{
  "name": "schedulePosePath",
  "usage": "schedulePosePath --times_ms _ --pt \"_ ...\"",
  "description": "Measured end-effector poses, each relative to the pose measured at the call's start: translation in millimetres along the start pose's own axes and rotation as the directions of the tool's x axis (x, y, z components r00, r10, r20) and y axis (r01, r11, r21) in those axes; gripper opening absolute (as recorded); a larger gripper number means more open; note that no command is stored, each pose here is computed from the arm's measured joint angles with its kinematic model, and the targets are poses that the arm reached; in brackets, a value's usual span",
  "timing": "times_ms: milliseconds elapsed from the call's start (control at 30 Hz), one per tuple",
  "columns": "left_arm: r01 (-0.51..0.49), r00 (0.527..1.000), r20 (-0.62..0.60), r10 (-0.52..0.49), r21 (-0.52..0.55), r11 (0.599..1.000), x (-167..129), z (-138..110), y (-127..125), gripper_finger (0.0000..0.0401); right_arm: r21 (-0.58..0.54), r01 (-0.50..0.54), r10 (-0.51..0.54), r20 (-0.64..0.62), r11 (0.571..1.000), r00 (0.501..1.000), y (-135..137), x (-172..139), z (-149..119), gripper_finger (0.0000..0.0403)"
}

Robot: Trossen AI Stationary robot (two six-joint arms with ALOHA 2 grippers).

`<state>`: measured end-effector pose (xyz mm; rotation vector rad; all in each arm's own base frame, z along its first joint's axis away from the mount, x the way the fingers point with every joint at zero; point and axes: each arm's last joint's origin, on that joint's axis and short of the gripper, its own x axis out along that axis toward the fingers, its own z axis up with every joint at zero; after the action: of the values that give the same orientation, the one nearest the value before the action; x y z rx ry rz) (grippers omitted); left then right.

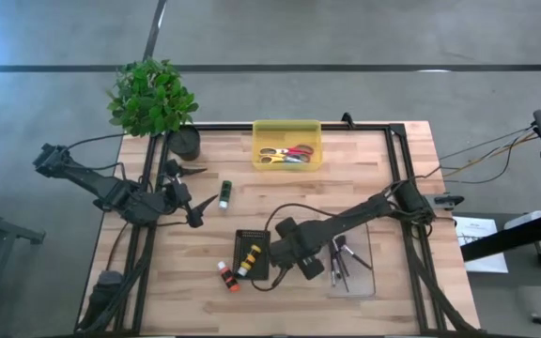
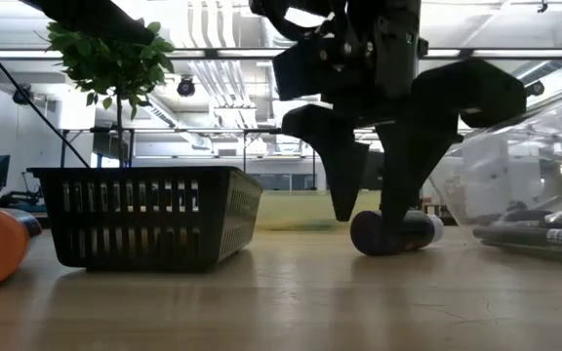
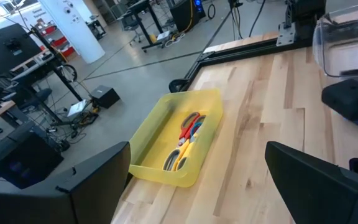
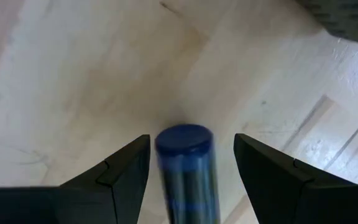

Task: Pick & Place Paint Supplies
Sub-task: Put the blue paint bottle into the black bin

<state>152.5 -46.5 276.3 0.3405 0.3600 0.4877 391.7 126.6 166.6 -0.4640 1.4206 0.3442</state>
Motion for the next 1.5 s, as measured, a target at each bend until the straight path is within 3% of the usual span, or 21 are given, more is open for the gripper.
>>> schedulePosePath --times_ms 333,567,800,1167,1500 --pt "0.000 1.000 0.000 0.000 0.001 1.000 0 0 0 0.0378 0.028 0.010 -0.011 0.036 1.000 0.999 -2 -19 10 0.0231" --pt "0.000 1.000 0.000 0.000 0.000 1.000 0 0 0 0.0379 0.029 0.050 -0.049 -0.013 0.998 0.999 -4 -32 9 0.0231" --pt "0.000 1.000 0.000 0.000 0.000 1.000 0 0 0 0.0379 0.057 0.076 -0.079 0.061 0.996 0.995 -10 -56 25 0.0231" --pt "0.000 1.000 0.000 0.000 0.000 1.000 0 0 0 0.0378 0.045 0.008 0.002 -0.208 0.999 0.978 -13 -29 57 0.0231" --pt "0.012 1.000 -0.004 -0.012 0.005 1.000 0 -1 0 0.0378 0.101 -0.033 0.057 -0.247 0.994 0.967 -10 -14 53 0.0231"
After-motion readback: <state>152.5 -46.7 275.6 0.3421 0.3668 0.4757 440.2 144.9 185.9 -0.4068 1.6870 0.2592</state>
